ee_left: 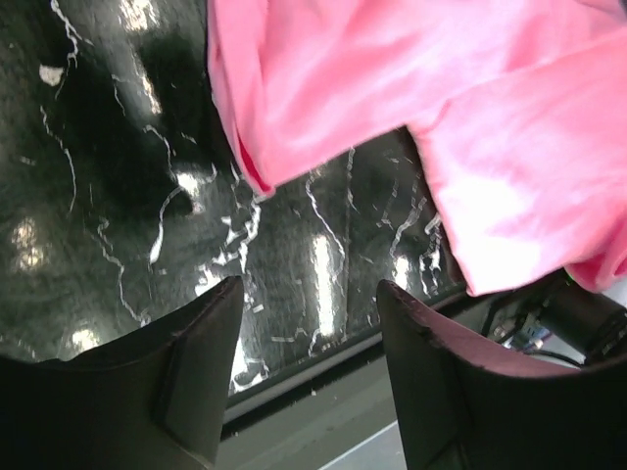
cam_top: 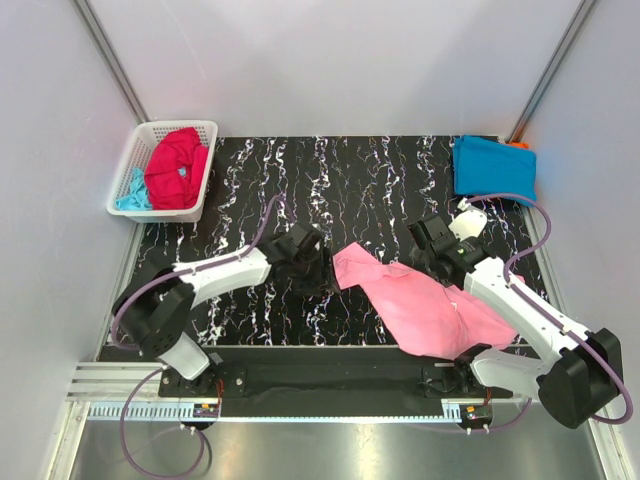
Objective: Fold and stack the t-shirts
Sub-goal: Flatten the tshirt out
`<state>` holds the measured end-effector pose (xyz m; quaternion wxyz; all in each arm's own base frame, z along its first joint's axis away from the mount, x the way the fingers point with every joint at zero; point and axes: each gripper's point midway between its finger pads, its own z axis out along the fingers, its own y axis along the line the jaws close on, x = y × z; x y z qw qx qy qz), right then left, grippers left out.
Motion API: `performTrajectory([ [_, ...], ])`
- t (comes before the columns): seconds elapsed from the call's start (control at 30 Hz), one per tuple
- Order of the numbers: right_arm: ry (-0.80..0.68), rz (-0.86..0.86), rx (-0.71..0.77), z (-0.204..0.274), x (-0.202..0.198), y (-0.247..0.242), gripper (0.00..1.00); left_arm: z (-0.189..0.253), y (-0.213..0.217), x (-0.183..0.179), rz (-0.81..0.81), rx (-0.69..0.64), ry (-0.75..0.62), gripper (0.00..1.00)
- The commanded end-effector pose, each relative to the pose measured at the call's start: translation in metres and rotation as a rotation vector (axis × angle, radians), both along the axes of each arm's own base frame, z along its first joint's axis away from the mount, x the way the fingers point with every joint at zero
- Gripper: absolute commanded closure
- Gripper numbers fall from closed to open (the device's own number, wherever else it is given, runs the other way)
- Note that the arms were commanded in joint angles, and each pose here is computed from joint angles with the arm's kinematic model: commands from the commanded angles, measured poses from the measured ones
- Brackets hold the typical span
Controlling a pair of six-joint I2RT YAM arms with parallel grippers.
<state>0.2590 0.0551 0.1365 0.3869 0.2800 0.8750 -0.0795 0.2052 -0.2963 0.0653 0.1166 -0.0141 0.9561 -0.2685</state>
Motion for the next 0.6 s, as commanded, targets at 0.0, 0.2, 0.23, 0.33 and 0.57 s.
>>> performTrajectory([
  [0.0,-0.025,-0.019,0.020,0.005,0.001,-0.002,0.06,0.003,-0.020,0.019,-0.001,-0.045,-0.038,0.40],
  [0.2,-0.029,-0.010,0.015,0.008,0.001,-0.002,0.06,-0.011,-0.015,0.040,0.039,0.044,-0.091,0.45],
  [0.23,-0.032,-0.011,0.015,0.009,0.001,-0.002,0.06,-0.016,-0.014,0.042,0.044,0.059,-0.091,0.46],
  [0.33,-0.029,-0.008,0.009,0.008,0.001,-0.002,0.06,-0.021,-0.011,0.048,0.054,0.090,-0.105,0.49],
  [0.57,-0.023,-0.004,0.005,0.007,0.003,-0.001,0.05,-0.030,-0.005,0.056,0.071,0.143,-0.126,0.55],
])
